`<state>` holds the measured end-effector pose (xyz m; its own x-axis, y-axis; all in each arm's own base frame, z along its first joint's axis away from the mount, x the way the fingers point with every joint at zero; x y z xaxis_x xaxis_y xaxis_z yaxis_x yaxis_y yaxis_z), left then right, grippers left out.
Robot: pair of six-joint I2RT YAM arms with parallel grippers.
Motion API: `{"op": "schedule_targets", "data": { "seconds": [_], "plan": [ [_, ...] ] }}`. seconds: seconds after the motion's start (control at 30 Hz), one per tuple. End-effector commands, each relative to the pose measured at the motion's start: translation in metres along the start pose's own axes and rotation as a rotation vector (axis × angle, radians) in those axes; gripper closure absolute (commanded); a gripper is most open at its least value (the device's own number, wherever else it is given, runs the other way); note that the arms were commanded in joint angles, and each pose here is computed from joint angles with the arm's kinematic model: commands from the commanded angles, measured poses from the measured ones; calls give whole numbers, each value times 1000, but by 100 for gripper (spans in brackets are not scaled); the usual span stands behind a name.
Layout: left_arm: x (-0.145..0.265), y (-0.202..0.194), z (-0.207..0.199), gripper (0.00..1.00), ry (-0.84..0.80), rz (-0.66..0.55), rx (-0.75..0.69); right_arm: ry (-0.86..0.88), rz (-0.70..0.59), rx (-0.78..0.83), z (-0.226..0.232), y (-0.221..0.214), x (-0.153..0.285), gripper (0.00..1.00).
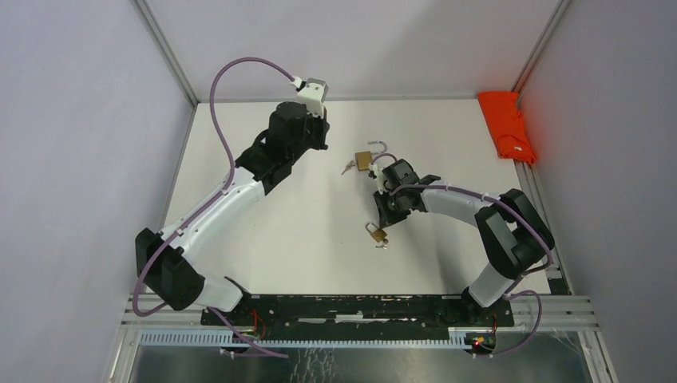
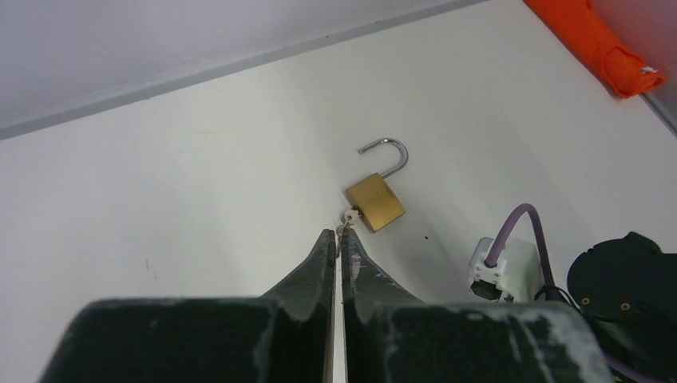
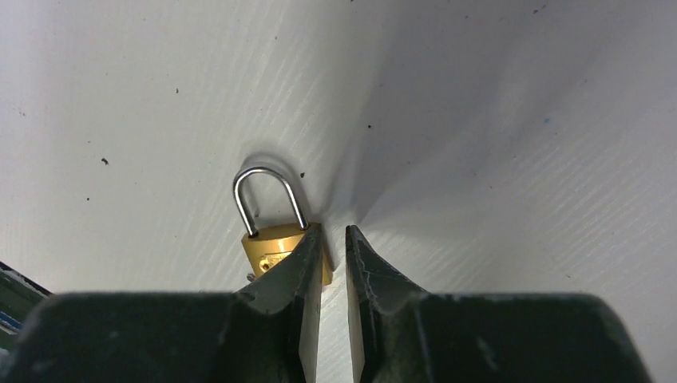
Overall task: Unlock with the key
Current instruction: Adjust the lock at the center of the board.
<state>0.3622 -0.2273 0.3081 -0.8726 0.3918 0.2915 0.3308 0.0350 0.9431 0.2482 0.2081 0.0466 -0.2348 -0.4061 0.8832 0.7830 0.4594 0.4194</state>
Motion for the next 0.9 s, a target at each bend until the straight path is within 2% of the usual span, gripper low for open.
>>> {"op": "schedule_targets", "data": {
  "seconds": [0.0, 0.2, 0.5, 0.67, 0.87],
  "plan": [
    [10, 17, 3, 91, 21, -63, 39, -21, -31, 29, 3, 12, -1, 78],
    [13, 18, 5, 91, 26, -74, 37, -53, -74, 24, 3, 23, 6, 78],
    [14, 19, 6, 90, 29, -78, 33, -41, -96, 179, 24, 40, 20, 76],
    [15, 20, 6, 89, 28, -83, 32, -57, 1, 243, 21, 27, 10, 75],
    [17, 22, 8, 89, 39, -89, 26, -63, 36, 287, 20, 15, 3, 75]
  ]
}}
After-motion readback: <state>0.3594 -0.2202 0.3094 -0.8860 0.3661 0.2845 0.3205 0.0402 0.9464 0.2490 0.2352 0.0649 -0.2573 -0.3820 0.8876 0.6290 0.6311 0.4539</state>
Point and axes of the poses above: each gripper's point midway between its finger pads, its own x axis back along the fingers, its own z axis along the line the jaws close on, y = z × x, the point moved 3 cm from there along x, back along the fingers, and after that the axes turned 6 degrees about x, right-handed, at the moved point
